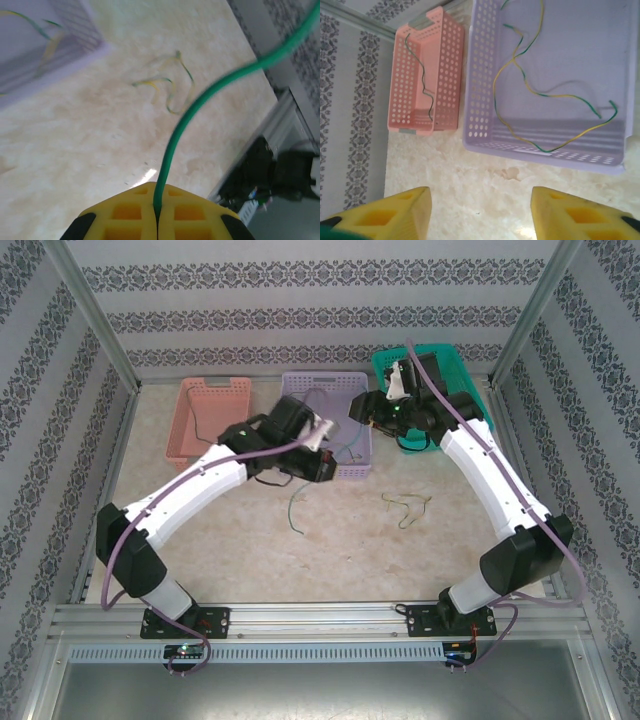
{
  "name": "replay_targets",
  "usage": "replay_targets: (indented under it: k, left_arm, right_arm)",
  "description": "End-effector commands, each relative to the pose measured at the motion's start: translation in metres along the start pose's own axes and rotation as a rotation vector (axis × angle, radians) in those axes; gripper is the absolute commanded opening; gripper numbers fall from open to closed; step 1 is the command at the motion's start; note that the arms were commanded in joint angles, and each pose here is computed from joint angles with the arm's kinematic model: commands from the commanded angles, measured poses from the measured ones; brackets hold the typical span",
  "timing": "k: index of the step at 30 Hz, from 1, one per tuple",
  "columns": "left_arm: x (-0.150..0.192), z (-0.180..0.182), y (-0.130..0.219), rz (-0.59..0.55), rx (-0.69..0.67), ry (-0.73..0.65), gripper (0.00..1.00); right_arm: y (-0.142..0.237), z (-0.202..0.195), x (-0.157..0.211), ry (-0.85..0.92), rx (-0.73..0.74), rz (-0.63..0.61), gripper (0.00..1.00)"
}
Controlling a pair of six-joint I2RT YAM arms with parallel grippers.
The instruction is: Untangle the cables
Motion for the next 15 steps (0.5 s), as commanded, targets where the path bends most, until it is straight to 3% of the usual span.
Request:
replay_targets:
  k: [1, 7, 11, 15]
  left_arm:
    - [-0.019, 0.035, 0.036, -0.107, -0.070, 0.161, 0.00]
    - [-0.054, 0.130, 0.072, -0.213, -0.266, 0.373, 0.00]
    - [-0.084, 0.191, 0.092, -0.369, -0.393, 0.414, 0.00]
    - [-0.113, 0.252, 0.095, -0.429, -0.468, 0.480, 0.00]
  right_arm:
    - [0.038, 0.001, -0.005, 0.011, 0.029, -0.131, 0.60]
    - [0.043, -0.009, 0.014, 0.006, 0.019, -0.152, 0.60]
    - [0.039, -0.012, 0.029, 0.008, 0.005, -0.125, 0.60]
    - [0.037, -0.015, 0.039, 0.006, 0.011, -0.096, 0.59]
Point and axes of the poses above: each hand's point on the last joint's axis, 136 mm out from that joint toward the fingers, its own y axis back along the fingers, its own z axis along the line the jaws close on, x = y × z, the point moved 9 cm from there along y, back along the fingers, and after that the axes turned 3 degrees about y, right-handed, at the moved point
